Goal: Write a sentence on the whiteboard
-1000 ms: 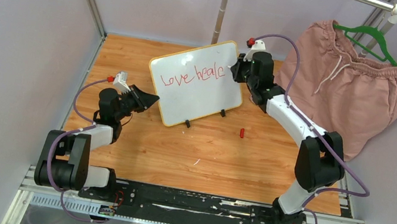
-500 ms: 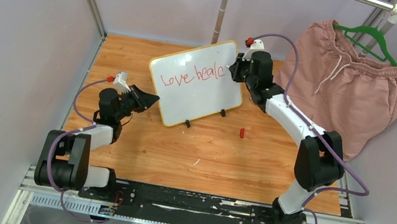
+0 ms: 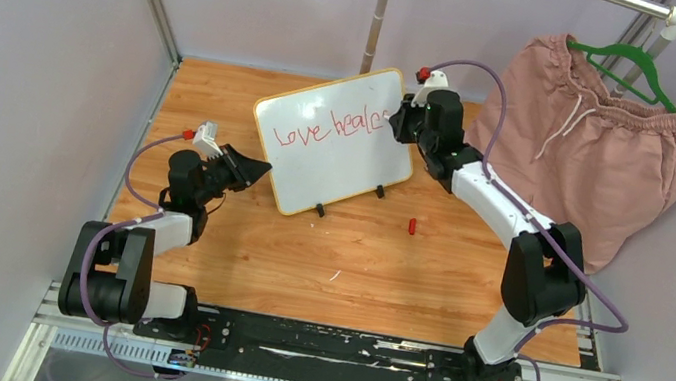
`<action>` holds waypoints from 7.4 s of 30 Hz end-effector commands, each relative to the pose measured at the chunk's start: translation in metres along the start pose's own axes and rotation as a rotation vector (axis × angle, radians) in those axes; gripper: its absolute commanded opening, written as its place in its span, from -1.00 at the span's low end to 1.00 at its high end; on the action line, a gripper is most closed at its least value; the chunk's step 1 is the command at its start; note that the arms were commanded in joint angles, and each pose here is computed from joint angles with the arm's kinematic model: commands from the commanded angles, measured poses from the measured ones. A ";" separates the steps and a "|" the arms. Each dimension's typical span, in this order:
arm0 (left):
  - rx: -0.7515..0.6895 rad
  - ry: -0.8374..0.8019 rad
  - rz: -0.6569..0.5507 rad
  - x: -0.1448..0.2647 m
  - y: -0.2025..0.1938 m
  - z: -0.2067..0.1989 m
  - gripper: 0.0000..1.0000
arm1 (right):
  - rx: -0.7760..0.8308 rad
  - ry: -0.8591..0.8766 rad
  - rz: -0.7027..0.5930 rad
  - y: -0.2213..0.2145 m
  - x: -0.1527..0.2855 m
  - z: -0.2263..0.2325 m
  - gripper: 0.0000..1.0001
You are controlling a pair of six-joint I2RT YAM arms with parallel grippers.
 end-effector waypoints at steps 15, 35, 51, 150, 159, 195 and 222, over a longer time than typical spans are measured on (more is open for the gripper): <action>-0.009 0.010 -0.014 0.001 0.003 0.001 -1.00 | -0.014 -0.074 0.026 -0.007 0.010 -0.023 -1.00; -0.011 0.006 -0.014 0.001 0.003 -0.001 -1.00 | -0.030 -0.046 0.058 -0.020 0.011 -0.015 -1.00; -0.012 0.006 -0.014 0.001 0.003 -0.001 -1.00 | -0.028 0.019 0.042 -0.006 0.014 0.008 -1.00; -0.017 0.030 -0.023 0.002 0.004 0.002 -1.00 | 0.227 0.240 0.060 -0.107 0.029 0.134 -1.00; -0.018 0.025 -0.023 0.002 0.004 0.001 -1.00 | 0.255 0.221 0.081 -0.107 0.018 0.133 -1.00; -0.021 0.020 -0.026 0.003 0.005 -0.001 -1.00 | 0.286 0.301 0.190 -0.148 0.030 0.146 -1.00; -0.022 0.020 -0.025 0.003 0.005 -0.001 -1.00 | 0.277 0.187 0.107 -0.102 0.020 0.121 -1.00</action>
Point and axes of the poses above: each gripper's point midway between its finger pads, its own x axis back along the fingers, its own z axis along the line the jaws close on, y = z × x, the point moved 1 cm from there along x, back along the fingers, and after that the axes turned 2 degrees about -x, right-handed, at the moved point
